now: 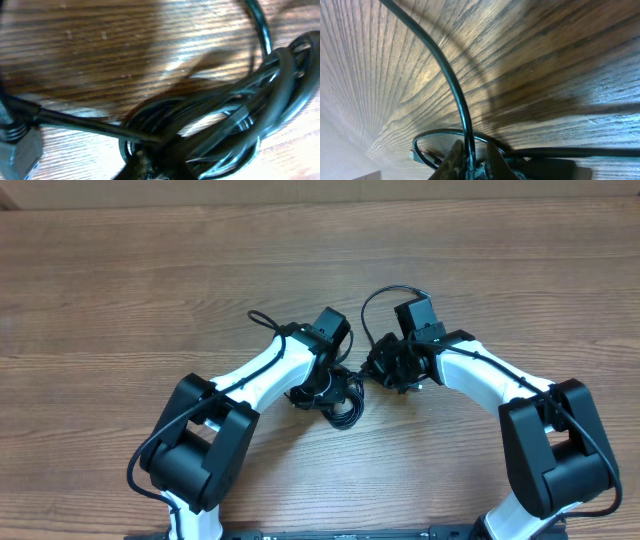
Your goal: Untangle cables
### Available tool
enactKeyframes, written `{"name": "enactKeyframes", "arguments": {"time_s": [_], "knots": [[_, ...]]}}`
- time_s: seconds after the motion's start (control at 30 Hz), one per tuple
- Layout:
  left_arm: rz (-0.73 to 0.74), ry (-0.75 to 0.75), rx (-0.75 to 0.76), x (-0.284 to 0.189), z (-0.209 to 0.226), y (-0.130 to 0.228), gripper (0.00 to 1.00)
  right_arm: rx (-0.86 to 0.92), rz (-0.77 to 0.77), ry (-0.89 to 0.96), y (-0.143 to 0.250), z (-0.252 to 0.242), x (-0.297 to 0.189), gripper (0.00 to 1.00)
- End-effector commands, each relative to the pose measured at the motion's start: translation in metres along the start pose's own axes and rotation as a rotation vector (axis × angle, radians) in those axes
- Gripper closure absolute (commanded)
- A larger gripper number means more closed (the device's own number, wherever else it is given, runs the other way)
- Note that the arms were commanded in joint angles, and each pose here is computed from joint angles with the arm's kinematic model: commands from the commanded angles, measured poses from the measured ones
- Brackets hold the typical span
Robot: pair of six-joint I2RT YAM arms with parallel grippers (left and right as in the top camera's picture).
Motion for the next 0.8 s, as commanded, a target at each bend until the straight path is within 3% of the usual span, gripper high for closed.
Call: {"name": "enactKeyframes", "arguments": {"time_s": [0.0,0.17,0.27,0.4,0.53,0.67,0.77], "knots": [[-0.025,-0.053,0.013,-0.003,0.011,-0.005,0.96,-0.006,-0.002,-0.004,-0.002,0.000,-0.001,0.88],[-0.019,-0.060,0.125,-0.007,0.022,-0.007,0.96,-0.045,0.000,0.002,-0.001,-0.001,-0.001,0.73],[-0.050,-0.055,0.215,-0.011,0.029,-0.016,0.96,-0.045,0.048,-0.009,0.006,0.000,-0.001,0.72],[-0.110,-0.049,0.387,-0.015,0.033,-0.031,0.96,-0.074,0.378,-0.246,0.034,0.037,-0.026,0.73],[-0.121,0.101,0.548,-0.016,0.009,-0.028,0.96,-0.061,0.280,-0.217,0.020,0.033,-0.020,0.73],[-0.115,0.153,0.631,-0.017,0.002,-0.023,0.96,-0.020,0.013,-0.082,-0.017,0.011,-0.010,0.72],[-0.102,0.167,0.650,-0.017,0.001,-0.019,0.96,-0.027,-0.026,-0.091,-0.023,0.014,-0.010,0.70]]}}
Point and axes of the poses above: each gripper's point midway between its finger pads, its own x axis out along the fingers, its own z axis along the line the jaws close on, y = z × x, the point moved 2 cm from there along -x, back along the fingers, and after that the axes turned 8 degrees about x, right-handed, at the moved point
